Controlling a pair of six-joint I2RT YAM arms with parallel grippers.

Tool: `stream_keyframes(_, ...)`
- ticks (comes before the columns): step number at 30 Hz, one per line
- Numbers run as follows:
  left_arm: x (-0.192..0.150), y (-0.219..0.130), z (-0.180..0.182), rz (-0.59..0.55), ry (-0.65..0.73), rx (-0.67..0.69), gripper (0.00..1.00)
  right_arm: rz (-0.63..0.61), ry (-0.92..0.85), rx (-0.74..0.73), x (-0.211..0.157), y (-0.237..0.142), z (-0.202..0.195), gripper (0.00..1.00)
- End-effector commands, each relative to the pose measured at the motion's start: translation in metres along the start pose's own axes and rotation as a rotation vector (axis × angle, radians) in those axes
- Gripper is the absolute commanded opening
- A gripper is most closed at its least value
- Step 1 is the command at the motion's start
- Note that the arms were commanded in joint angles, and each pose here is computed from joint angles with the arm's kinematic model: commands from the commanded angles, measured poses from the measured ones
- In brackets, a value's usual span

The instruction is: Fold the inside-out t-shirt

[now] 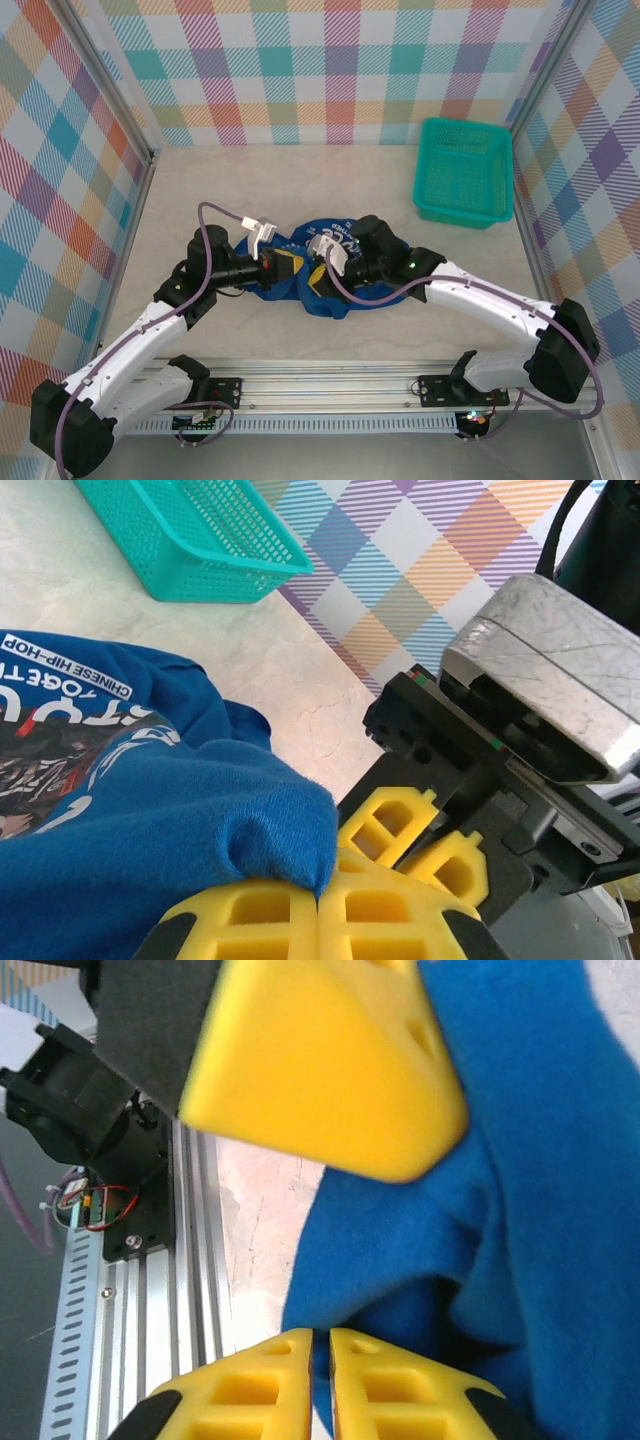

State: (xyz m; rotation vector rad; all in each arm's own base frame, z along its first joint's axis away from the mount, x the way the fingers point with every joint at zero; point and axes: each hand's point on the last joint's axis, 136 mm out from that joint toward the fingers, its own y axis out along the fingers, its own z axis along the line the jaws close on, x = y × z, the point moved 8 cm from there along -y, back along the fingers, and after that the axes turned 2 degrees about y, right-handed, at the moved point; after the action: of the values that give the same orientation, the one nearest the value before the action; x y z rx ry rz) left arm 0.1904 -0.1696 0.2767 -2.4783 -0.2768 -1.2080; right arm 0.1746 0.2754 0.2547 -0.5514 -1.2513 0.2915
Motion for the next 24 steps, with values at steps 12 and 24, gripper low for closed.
stream_keyframes(12,0.014,-0.007,-0.009,-0.038,0.056,-0.007,0.00,-0.054,0.064,-0.156,0.012,-0.001,-0.032,0.15)
stream_keyframes(24,0.012,-0.008,-0.007,-0.048,0.051,0.021,0.00,-0.114,0.089,-0.022,0.020,0.006,-0.025,0.00)
